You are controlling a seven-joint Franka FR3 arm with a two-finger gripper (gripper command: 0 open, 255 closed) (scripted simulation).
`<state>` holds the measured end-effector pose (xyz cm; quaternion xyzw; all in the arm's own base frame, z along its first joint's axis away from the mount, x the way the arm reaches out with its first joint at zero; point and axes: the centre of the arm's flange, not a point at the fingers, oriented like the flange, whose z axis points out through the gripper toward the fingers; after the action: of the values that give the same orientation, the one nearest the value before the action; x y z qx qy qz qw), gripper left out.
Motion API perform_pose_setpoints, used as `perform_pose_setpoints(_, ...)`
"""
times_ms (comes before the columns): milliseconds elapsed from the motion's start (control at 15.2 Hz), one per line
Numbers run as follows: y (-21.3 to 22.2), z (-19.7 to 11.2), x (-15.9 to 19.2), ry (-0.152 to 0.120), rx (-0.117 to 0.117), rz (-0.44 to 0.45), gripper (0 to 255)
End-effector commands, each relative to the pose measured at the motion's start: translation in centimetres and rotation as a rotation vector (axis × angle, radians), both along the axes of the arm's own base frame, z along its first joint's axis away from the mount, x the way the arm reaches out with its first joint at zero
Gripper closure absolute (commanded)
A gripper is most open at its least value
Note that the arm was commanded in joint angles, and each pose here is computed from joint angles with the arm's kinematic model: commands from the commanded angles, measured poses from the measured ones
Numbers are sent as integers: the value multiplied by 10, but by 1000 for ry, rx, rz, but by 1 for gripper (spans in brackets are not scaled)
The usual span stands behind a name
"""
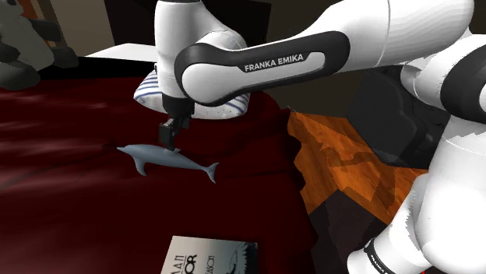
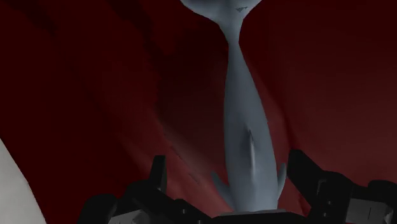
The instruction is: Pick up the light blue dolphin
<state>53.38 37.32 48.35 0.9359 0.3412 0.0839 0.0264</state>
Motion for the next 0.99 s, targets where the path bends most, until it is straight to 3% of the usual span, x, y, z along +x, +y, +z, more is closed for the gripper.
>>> perform_pose_setpoints(0,26,-8,6,-7,-12,48,0)
perform_pose_setpoints(132,44,-15,8,-11,-21,81,0)
perform_pose_setpoints(726,44,-55,8,-11,-21,81,0)
perform_pose_setpoints(792,44,-56,8,-11,-21,81,255)
perform_pose_setpoints(924,44,-56,8,-11,-21,81,255)
